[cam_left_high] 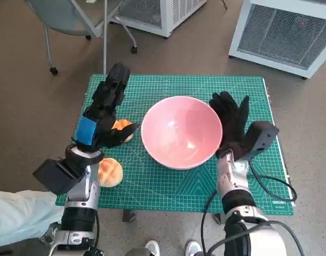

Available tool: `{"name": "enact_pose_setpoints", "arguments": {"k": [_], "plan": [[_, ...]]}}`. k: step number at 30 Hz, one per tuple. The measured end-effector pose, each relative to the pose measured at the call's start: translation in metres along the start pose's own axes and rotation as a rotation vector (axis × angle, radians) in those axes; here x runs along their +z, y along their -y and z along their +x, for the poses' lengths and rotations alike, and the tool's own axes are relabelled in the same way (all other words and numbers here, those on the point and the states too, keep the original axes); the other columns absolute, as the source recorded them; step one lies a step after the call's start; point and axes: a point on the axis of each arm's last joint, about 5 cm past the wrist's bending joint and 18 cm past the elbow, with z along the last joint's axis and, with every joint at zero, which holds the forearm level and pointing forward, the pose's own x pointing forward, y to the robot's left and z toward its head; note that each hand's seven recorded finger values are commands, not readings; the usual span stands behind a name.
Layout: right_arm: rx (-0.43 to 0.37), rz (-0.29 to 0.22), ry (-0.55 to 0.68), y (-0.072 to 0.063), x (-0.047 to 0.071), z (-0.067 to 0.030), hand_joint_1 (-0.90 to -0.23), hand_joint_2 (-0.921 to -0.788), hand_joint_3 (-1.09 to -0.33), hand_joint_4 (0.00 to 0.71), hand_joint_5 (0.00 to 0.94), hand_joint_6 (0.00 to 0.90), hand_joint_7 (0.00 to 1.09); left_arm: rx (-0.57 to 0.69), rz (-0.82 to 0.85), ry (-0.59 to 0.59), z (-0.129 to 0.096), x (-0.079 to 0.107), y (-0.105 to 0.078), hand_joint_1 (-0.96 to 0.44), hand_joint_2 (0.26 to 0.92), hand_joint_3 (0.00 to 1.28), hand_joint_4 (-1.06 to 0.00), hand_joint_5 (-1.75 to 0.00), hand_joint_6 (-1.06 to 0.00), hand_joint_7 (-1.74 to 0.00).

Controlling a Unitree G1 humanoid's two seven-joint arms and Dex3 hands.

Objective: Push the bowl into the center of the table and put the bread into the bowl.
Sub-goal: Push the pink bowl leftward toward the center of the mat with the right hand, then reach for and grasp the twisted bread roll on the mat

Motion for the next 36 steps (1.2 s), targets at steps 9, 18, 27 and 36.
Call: {"name": "enact_pose_setpoints", "arguments": {"k": [9, 18, 27, 36], "plan": [[0.016, -0.051, 0.021, 0.002, 0.006, 0.0024, -0.585, -0.921, -0.873, 0.279, 0.006, 0.262, 0.34, 0.005, 0.007, 0.004, 0.0, 0.0, -0.001, -0.48, 0.921, 0.23, -0.05, 0.0, -0.15, 0.0], [0.048, -0.167, 0.162, 0.011, 0.025, 0.0066, -0.608, -0.921, -0.886, 0.253, 0.0, 0.248, 0.33, 0.009, 0.013, 0.003, 0.0, 0.001, -0.002, -0.49, 0.921, 0.23, -0.05, 0.0, -0.14, 0.0], [0.208, -0.313, 0.431, 0.011, 0.051, 0.0071, -0.681, -0.921, -0.812, 0.212, 0.0, 0.171, 0.3, 0.01, 0.011, 0.001, 0.001, 0.0, -0.001, -0.5, 0.921, 0.23, -0.04, 0.0, -0.14, 0.0], [0.387, -0.469, 0.652, 0.015, 0.073, -0.0042, -0.707, -0.921, -0.797, 0.185, 0.0, 0.102, 0.29, 0.004, -0.004, 0.012, 0.007, 0.0, 0.003, -0.5, 0.921, 0.24, -0.05, 0.0, -0.14, 0.0]]}}
